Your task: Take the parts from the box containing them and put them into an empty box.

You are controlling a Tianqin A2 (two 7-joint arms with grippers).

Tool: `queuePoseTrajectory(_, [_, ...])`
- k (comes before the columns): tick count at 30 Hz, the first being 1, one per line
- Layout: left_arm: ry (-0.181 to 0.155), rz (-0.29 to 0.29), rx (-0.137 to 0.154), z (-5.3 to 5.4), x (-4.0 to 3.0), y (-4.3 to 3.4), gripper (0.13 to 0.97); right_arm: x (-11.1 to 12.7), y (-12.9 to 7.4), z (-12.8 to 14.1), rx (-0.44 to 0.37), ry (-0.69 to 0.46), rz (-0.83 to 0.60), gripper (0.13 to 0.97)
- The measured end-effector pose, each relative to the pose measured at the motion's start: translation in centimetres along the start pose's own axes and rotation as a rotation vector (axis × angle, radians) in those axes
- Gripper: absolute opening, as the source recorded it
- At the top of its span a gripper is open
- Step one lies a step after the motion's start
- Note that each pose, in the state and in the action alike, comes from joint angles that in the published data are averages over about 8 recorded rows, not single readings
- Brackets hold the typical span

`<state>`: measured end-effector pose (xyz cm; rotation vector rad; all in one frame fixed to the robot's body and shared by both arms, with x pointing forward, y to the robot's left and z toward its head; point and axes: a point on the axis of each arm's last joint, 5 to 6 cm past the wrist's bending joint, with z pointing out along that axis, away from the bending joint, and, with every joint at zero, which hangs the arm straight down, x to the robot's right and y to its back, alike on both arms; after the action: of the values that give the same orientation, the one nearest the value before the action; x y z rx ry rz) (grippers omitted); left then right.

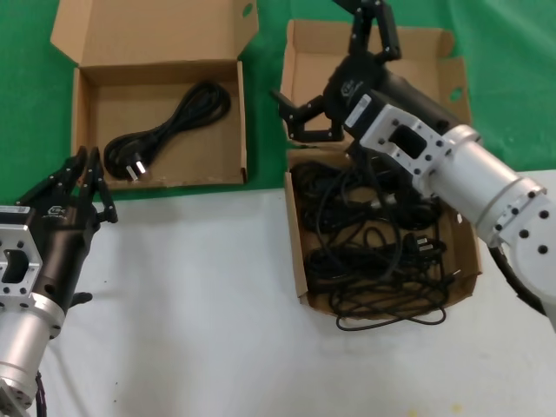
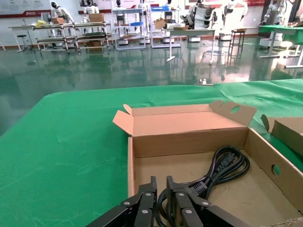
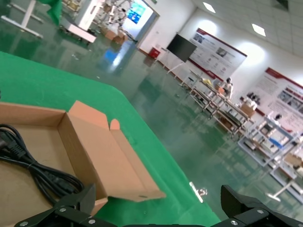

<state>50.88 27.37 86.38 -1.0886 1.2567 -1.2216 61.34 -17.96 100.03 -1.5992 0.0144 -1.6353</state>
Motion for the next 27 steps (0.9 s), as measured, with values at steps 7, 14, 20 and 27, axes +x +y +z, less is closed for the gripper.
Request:
queuePoseTrajectory(7, [-0.002,-0.001,-0.002,-0.1,-0.05,0.08,0.204,-0.8,1.0,-1.2,-0.027,0.023,0.086,0.928])
queuePoseTrajectory(14, [-0.005,-0.001,-0.005,-0.1,-0.11,0.17,0.301,-1.7,2.0,-2.6,-0.06,0.051,0.178,0.961])
queuePoseTrajectory(20, [-0.008,-0.002,-0.007,-0.2,-0.15,0.24,0.41,-2.4,2.9,-3.8,-0.09,0.078,0.257,0.966])
queuePoseTrajectory(27, [-0.01,-0.002,-0.01,-0.3,-0.2,0.33,0.556,-3.2,3.8,-5.3,-0.128,0.11,0.346,0.966])
